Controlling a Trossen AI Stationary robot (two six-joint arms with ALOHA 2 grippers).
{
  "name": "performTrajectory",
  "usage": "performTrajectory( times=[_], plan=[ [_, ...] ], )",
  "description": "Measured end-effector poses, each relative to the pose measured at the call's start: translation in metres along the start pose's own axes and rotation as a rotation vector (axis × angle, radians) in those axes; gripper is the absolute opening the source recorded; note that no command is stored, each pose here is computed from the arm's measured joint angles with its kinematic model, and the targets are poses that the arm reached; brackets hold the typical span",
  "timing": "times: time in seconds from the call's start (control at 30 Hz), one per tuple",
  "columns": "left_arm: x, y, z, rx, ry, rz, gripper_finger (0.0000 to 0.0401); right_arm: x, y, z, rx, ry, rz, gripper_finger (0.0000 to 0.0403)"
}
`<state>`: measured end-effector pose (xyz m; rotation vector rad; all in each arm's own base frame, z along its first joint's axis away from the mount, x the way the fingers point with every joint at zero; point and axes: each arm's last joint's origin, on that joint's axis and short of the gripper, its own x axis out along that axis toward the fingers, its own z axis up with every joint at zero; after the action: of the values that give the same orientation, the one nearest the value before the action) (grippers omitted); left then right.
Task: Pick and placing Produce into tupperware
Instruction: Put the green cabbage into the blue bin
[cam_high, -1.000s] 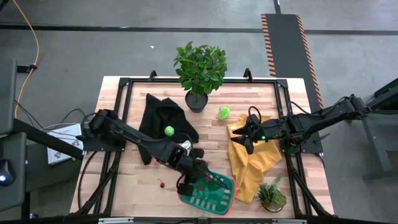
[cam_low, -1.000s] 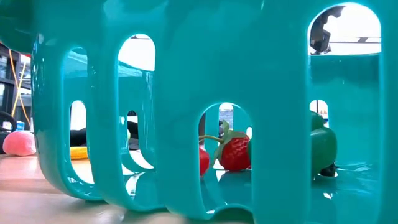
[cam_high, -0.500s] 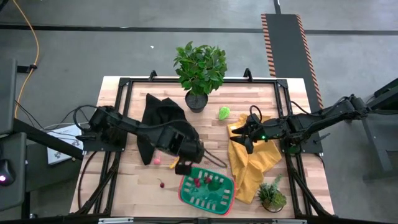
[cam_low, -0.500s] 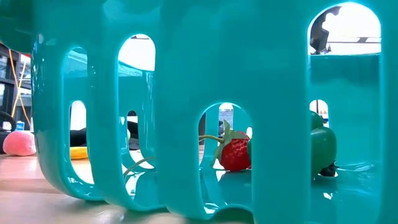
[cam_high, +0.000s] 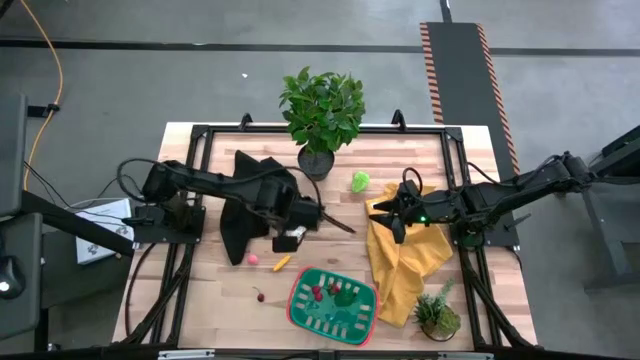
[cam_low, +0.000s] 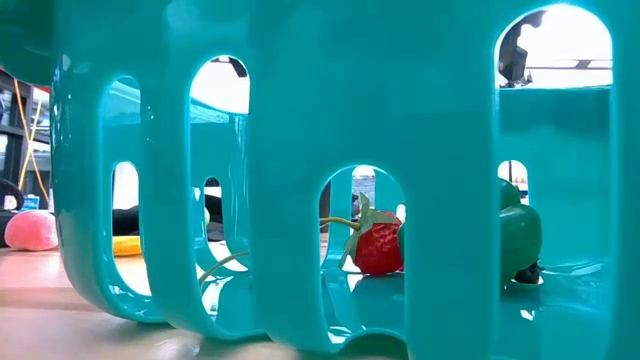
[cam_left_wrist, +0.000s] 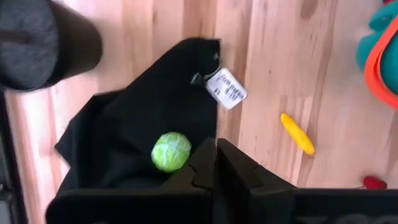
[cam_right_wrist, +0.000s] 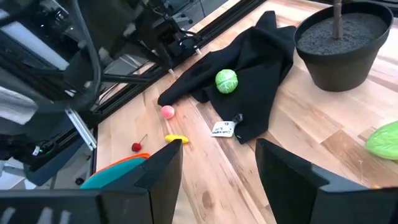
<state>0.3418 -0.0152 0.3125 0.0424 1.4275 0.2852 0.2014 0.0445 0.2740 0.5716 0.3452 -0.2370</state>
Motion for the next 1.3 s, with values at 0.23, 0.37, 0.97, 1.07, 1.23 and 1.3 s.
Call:
performTrajectory(
  times=[0.23, 0.37, 0.97, 1.07, 1.23, 1.3],
  plan=[
    [-0.021, 0.024, -0.040, -0.131, -0.059, 0.058, 0.0002, 0.000, 0.000, 0.001, 0.024, -0.016, -0.010, 0.0193],
    [-0.025, 0.033, -0.069, -0.269, -0.160, 0.077, 0.0007, 0.000, -0.001, 0.001, 0.032, -0.035, -0.031, 0.0193],
    [0.054, 0.029, -0.141, -0.766, -0.247, 0.062, 0.0094, 0.000, 0.001, 0.004, 0.061, -0.060, -0.015, 0.0193],
    [0.061, 0.027, -0.139, -0.835, -0.266, 0.050, 0.0156, 0.000, 0.001, 0.004, 0.059, -0.059, -0.016, 0.0193],
    [0.064, 0.027, -0.137, -0.956, -0.320, 0.055, 0.0266, 0.000, 0.001, 0.004, 0.060, -0.061, -0.014, 0.0193],
    [0.064, 0.027, -0.137, -0.974, -0.324, 0.058, 0.0303, 0.000, 0.001, 0.004, 0.062, -0.061, -0.014, 0.0193]
  ],
)
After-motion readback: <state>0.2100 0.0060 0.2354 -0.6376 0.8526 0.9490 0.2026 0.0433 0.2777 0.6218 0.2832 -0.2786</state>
